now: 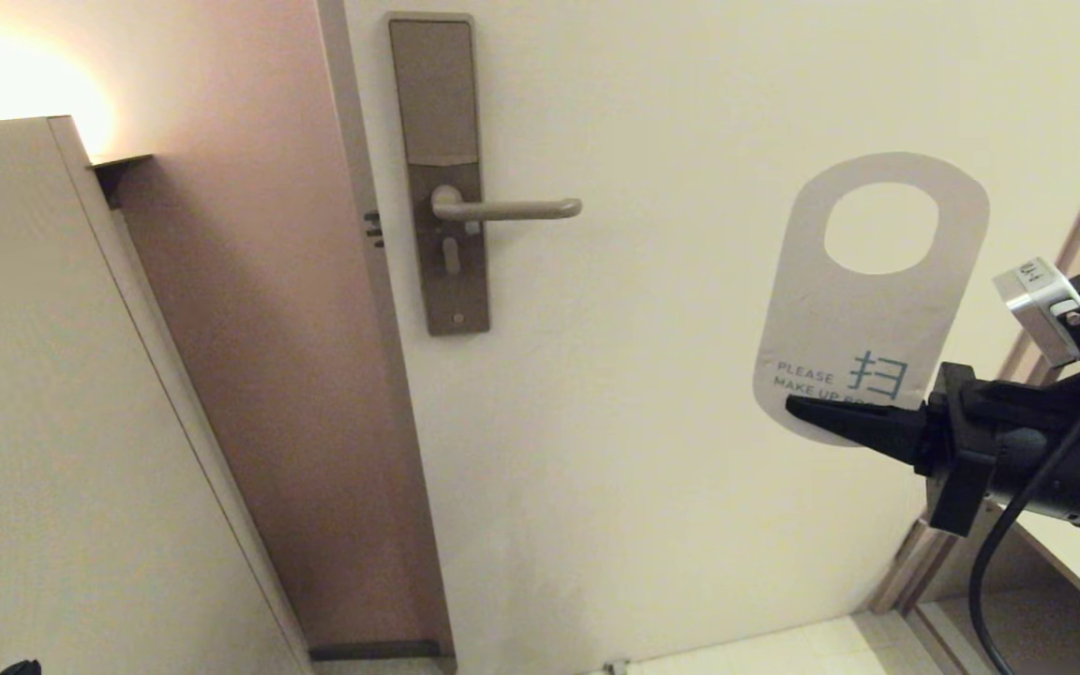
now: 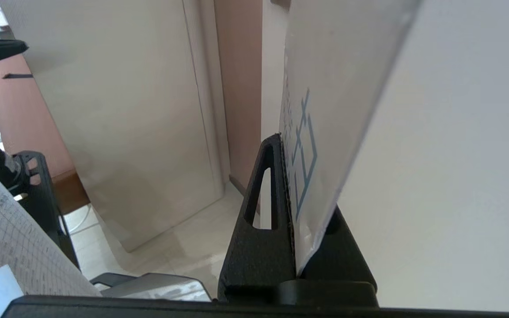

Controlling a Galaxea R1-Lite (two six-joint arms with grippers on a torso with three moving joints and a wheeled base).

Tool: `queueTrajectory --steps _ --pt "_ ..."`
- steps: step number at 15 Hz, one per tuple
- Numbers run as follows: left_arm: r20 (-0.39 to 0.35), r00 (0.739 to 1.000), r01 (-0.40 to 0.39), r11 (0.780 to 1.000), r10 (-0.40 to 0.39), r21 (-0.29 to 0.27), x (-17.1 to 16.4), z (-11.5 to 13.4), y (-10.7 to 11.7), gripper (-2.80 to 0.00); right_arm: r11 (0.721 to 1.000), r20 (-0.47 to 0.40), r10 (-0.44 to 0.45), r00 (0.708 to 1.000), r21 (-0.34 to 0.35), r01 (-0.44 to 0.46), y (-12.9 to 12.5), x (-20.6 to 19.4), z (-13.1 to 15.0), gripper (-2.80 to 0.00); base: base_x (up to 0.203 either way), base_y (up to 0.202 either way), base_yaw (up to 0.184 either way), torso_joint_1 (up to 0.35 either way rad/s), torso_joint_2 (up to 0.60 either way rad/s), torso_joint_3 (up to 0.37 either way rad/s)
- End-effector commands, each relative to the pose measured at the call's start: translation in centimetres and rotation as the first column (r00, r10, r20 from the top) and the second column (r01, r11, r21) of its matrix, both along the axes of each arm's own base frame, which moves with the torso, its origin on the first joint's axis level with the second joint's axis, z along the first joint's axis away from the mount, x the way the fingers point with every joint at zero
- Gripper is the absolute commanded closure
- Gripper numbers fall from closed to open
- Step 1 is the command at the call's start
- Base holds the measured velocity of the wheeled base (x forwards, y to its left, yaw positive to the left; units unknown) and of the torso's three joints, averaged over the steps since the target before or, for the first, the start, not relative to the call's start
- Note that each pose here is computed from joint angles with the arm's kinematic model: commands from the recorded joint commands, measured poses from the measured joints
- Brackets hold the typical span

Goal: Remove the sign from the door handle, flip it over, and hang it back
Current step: Hang the sign back with the other side facing out

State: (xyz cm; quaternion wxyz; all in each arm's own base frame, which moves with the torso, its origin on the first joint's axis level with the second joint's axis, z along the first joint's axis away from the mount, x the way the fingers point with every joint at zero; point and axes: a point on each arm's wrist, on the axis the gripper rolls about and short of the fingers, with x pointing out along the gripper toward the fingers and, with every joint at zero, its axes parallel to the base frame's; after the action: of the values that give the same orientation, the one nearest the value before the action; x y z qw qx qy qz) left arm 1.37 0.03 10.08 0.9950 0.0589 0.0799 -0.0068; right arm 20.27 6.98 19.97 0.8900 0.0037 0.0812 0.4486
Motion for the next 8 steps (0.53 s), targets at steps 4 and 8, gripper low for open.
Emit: queueTrajectory --steps 4,8 --pt "0.015 1.0 -0.005 1.0 0.005 -0.013 -0.73 -0.45 0.04 0.0 1.0 0.001 0.0 1.0 -0.001 0.0 0.0 0.22 -0.04 0.0 0.0 0.0 0.0 0.0 0.0 0.0" --pt "0.001 1.0 -0.021 0.999 0.021 -0.033 -1.08 -0.88 0.07 0.0 1.0 -0.002 -0.018 1.0 -0.009 0.018 0.01 0.41 -0.21 0.0 0.0 0.0 0.0 0.0 0.0 0.0"
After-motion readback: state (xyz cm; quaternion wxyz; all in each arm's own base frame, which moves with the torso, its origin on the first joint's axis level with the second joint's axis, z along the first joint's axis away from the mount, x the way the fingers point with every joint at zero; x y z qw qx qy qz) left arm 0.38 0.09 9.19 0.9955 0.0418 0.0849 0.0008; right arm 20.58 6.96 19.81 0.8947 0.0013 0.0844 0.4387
